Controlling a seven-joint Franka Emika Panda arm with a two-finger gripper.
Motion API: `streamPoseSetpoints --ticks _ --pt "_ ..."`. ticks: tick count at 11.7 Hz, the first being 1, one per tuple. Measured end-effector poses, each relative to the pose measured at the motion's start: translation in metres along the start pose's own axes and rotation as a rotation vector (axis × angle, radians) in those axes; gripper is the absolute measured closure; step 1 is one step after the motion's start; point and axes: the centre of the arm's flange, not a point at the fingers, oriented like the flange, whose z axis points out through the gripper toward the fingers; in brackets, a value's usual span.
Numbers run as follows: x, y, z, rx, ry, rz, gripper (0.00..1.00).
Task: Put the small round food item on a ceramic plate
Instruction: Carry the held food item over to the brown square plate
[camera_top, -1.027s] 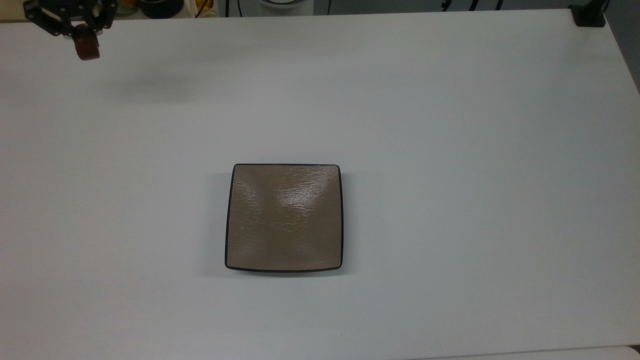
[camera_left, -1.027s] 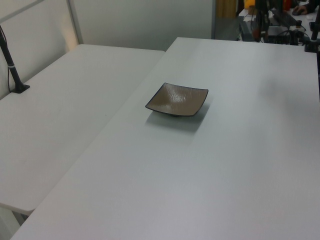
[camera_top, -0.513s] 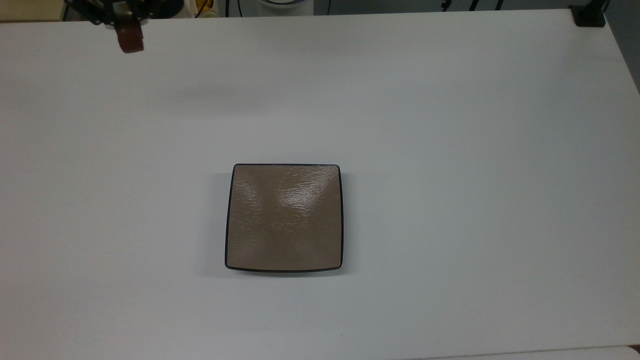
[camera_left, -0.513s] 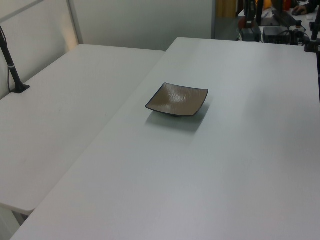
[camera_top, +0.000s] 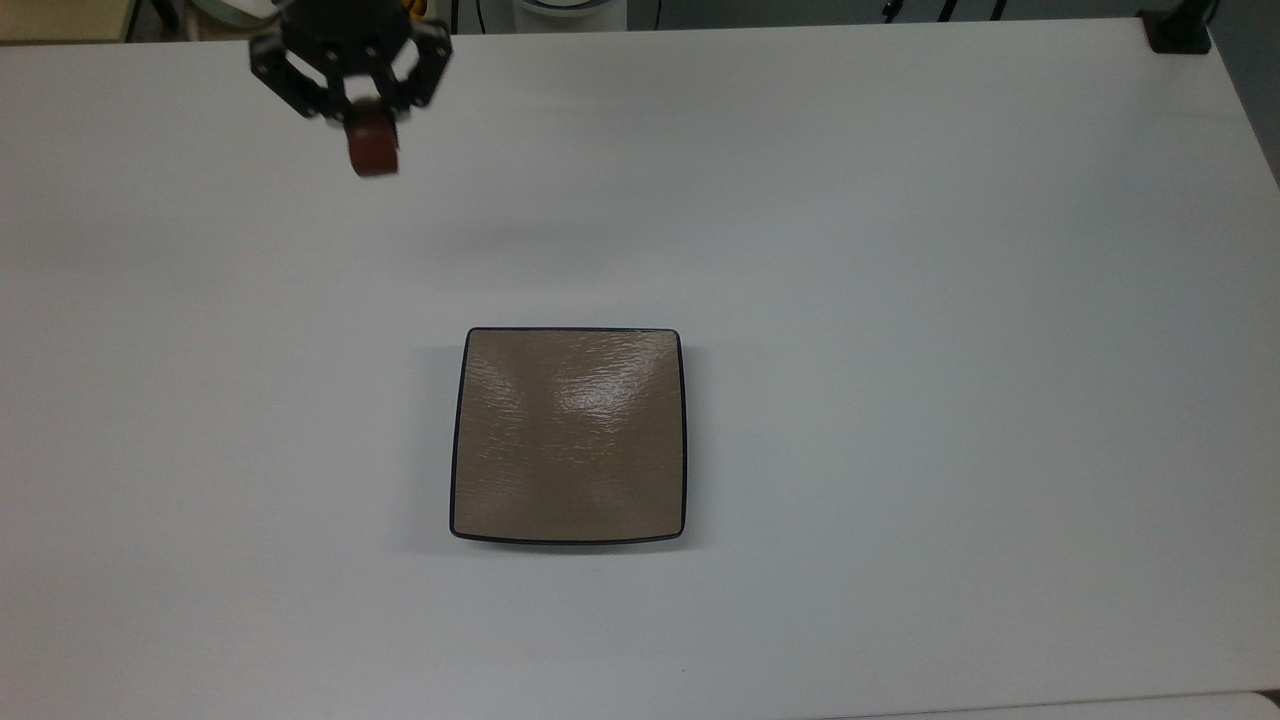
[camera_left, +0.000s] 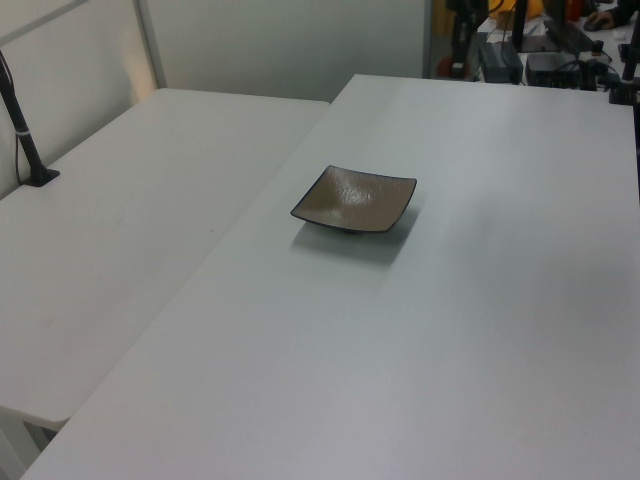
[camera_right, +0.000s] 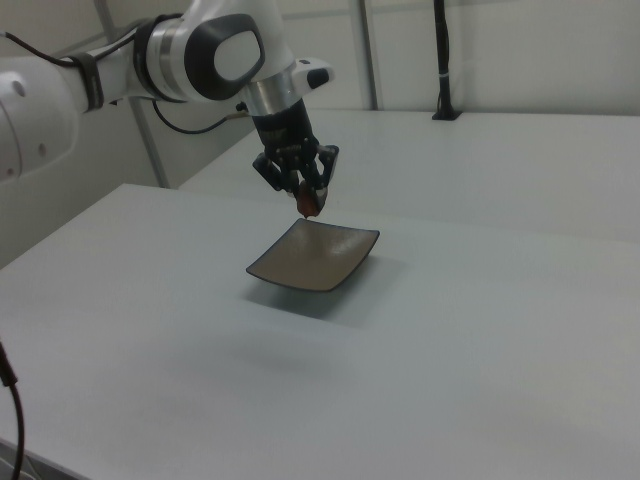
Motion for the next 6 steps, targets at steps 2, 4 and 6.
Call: streamPoseSetpoints --ticks 2,4,6 --pt "0.03 -0.026 0.024 -0.007 0.069 0.063 0.72" --pt "0.054 -0.041 0.055 0.012 0.123 0.098 0.72" --pt "0.07 -0.052 0.085 0.025 0.153 0.128 0.72"
